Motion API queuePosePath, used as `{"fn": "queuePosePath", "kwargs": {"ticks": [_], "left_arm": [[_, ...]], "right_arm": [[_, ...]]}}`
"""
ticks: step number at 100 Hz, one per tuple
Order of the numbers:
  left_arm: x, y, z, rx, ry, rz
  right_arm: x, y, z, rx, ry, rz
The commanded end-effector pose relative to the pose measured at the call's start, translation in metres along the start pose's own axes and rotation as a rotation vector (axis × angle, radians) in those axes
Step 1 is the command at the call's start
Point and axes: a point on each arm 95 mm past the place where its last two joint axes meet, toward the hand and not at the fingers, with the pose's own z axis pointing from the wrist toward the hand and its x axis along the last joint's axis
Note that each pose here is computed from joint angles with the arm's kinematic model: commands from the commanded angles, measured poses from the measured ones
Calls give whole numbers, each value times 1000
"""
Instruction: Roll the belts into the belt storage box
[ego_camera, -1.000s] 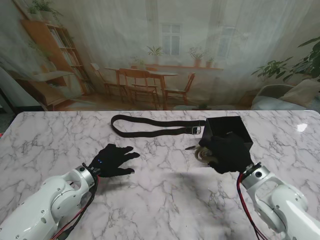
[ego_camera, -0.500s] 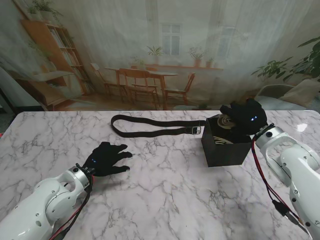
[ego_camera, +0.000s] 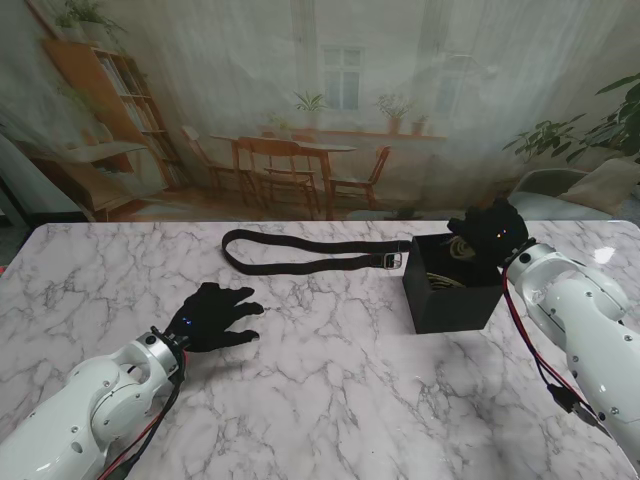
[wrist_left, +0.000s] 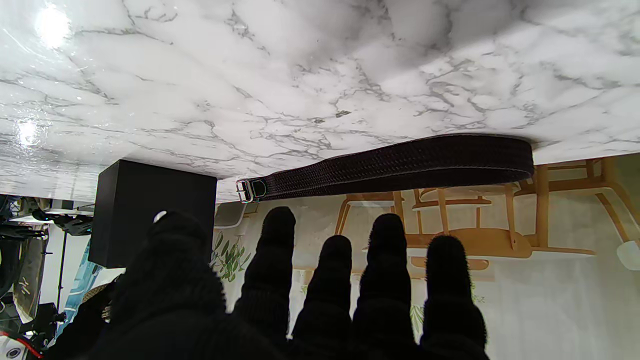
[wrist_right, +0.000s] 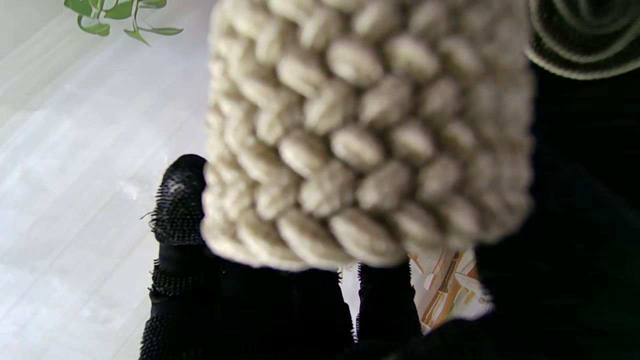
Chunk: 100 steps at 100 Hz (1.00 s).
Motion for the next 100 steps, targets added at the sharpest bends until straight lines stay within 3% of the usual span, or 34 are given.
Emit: {"fn": "queuePosePath", "kwargs": {"ticks": [1, 37, 88, 100], "left_arm": [[2, 1, 1, -13, 1, 0], [2, 1, 1, -11, 4, 1], [3, 2, 2, -17, 13, -3], [3, 2, 2, -17, 13, -2]], "right_arm": [[0, -4, 1, 15, 16, -5], [10, -3, 11, 32, 95, 83], [19, -7, 22, 76, 203, 120], [19, -9, 22, 64, 211, 92]]}}
